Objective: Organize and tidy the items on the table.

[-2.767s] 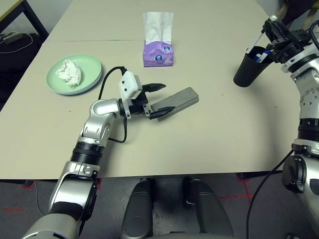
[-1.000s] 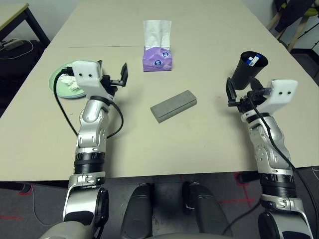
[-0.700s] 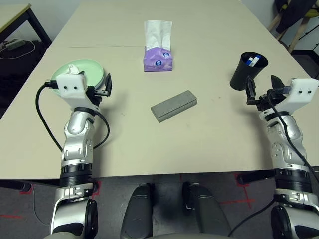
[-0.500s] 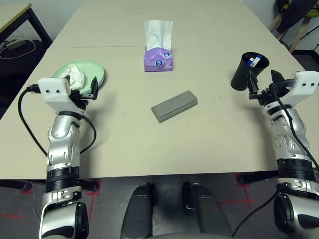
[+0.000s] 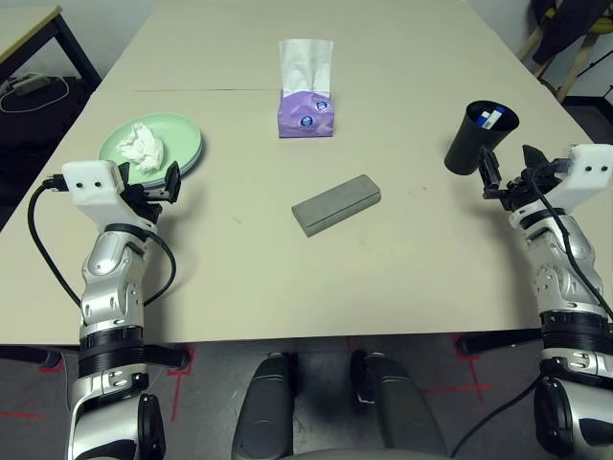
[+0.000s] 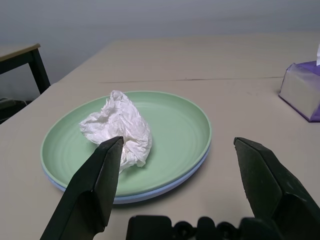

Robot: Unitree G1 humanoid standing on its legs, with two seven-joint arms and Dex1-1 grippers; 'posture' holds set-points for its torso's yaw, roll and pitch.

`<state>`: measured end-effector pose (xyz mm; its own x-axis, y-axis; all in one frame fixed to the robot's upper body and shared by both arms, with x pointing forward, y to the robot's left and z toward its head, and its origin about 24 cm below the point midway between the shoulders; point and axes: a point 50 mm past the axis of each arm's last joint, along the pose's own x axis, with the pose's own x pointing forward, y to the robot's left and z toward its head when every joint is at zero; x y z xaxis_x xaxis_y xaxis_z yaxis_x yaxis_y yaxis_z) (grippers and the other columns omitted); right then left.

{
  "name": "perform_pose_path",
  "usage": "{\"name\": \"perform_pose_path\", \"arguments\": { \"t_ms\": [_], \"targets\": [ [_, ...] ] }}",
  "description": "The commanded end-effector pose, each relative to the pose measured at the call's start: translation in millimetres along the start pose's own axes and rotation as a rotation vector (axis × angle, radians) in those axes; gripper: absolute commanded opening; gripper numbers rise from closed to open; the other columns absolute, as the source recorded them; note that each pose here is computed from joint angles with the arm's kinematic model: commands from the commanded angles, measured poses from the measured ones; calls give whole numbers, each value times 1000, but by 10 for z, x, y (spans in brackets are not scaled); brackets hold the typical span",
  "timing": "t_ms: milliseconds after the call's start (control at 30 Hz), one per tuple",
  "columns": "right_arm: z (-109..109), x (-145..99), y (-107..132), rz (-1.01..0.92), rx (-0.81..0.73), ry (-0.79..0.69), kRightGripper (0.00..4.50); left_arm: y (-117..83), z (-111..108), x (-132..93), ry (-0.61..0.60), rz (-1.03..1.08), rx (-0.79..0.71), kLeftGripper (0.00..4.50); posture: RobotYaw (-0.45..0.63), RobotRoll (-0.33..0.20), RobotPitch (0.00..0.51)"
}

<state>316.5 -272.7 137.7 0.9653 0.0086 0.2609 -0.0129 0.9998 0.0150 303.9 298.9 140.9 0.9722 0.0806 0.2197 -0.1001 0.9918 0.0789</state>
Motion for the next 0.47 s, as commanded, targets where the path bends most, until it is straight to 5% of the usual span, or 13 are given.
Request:
{"name": "perform_pose_path", "arguments": {
  "t_ms": [33, 467],
  "targets": [
    [18, -38, -51, -22, -1, 4, 4453, 44, -80, -31, 40, -1, -9, 4500, 38, 0, 138],
    [23, -4, -24, -18, -5, 10, 4453, 22, -87, -54, 25, -16, -24, 4500, 43, 0, 134]
  ]
}}
